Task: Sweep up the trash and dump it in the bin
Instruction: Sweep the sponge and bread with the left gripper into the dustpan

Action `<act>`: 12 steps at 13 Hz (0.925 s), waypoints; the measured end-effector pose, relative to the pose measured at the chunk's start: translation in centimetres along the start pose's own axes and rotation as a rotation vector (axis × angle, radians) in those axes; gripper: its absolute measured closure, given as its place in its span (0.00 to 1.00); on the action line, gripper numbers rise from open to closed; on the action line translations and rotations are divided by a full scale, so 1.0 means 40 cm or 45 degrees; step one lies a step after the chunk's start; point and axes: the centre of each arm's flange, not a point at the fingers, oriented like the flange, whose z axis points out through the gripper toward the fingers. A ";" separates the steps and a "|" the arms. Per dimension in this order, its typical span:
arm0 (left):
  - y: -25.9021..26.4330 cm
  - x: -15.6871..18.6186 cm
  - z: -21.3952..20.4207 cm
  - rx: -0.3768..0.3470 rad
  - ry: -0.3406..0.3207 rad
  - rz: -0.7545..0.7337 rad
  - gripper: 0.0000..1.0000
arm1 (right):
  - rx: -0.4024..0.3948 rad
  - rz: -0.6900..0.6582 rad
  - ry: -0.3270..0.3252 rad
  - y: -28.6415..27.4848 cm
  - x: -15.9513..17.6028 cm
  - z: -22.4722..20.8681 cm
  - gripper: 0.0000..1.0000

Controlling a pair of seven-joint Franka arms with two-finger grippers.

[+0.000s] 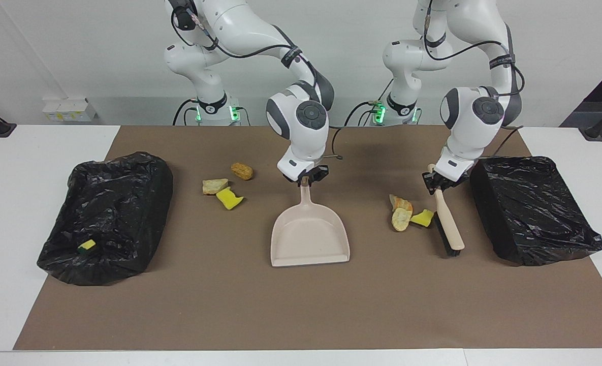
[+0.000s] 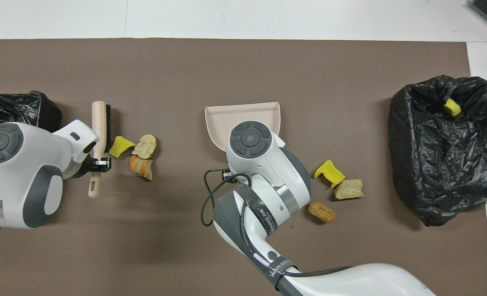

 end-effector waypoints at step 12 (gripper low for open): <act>0.044 -0.130 0.049 0.011 -0.075 0.047 0.74 | -0.076 -0.694 0.084 0.139 0.023 -0.182 0.68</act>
